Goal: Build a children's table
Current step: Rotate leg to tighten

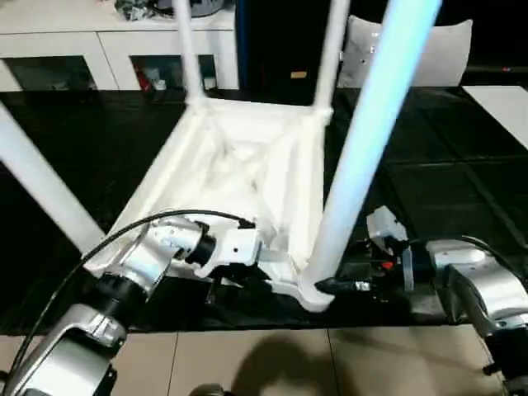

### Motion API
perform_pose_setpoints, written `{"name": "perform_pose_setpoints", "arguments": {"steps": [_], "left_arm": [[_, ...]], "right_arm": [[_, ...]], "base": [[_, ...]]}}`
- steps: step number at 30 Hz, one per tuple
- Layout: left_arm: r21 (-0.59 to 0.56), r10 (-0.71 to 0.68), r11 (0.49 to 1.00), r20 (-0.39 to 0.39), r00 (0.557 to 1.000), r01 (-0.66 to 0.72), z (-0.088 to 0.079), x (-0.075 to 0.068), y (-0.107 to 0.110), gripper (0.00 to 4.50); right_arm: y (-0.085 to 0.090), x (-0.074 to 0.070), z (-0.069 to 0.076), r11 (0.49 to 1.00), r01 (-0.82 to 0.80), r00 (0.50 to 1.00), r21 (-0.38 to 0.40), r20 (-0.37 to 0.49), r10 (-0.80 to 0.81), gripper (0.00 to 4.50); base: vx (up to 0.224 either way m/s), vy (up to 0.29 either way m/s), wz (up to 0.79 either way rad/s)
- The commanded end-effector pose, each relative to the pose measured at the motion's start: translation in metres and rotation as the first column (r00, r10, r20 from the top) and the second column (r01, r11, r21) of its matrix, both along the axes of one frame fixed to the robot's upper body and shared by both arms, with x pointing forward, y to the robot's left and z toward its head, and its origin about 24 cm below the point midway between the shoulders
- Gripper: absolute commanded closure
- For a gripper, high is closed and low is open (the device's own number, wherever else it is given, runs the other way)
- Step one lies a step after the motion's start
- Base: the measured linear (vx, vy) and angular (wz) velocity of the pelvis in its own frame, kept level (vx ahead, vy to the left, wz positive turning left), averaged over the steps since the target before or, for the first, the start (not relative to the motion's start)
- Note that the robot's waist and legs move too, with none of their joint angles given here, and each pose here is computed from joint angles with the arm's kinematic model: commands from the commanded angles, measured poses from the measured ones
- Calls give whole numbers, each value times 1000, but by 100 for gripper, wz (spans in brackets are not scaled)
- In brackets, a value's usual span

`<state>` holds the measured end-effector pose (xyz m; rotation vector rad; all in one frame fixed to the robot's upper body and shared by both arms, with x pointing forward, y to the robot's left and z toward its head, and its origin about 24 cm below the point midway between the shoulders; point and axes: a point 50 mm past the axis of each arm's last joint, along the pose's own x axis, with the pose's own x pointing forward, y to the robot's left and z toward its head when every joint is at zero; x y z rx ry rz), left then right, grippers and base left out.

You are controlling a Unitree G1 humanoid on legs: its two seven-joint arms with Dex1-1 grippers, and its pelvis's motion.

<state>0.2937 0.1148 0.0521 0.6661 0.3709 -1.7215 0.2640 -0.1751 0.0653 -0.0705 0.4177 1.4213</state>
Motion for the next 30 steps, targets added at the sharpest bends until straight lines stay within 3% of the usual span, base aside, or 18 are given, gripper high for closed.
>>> {"name": "perform_pose_setpoints", "arguments": {"steps": [1, 5, 13, 16, 19, 21, 25, 26, 27, 30], "left_arm": [[52, -113, 992, -36, 993, 115, -8, -9, -9, 450], [50, -123, 991, -40, 992, 125, -10, -10, -10, 450], [32, -98, 994, -54, 994, 100, -12, -10, -9, 450], [-21, 0, 1000, -80, 997, -2, -9, -8, -13, 450], [-28, 89, 995, -84, 992, -92, -9, -5, -16, 450], [-44, 189, 980, -106, 976, -194, -8, -2, -23, 450], [-64, 245, 965, -117, 962, -253, -6, -1, -33, 450], [-98, 314, 941, -107, 943, -324, -4, 2, -49, 450], [-117, 359, 922, -98, 928, -369, -3, 6, -58, 450], [-131, 397, 905, -92, 913, -406, -1, 9, -64, 450]], "right_arm": [[1, 3, 3, 1000, -8, 1000, 12, -3, 8, 154], [2, 4, 2, 1000, -15, 1000, 22, -16, 15, 197], [6, 2, 1, 998, -21, 999, 58, -30, 23, 236], [13, 0, 3, 994, 38, 999, 102, -17, -36, 240], [20, 3, -2, 991, 131, 991, 33, 14, -131, 243], [27, 13, -5, 961, 276, 961, 10, 28, -276, 246], [33, 25, -8, 902, 432, 902, 7, 21, -432, 250], [43, 34, -11, 838, 545, 838, -1, 25, -545, 251], [49, 38, -12, 805, 593, 805, -2, 30, -592, 251], [54, 41, -13, 774, 634, 773, -2, 35, -633, 251]], "base": [[0, 0, 0], [0, 0, 0], [0, 0, 0], [0, 0, 0], [0, 0, 0], [0, 0, 0], [0, 0, 0], [0, 0, 0], [0, 0, 0], [0, 0, 0]]}}
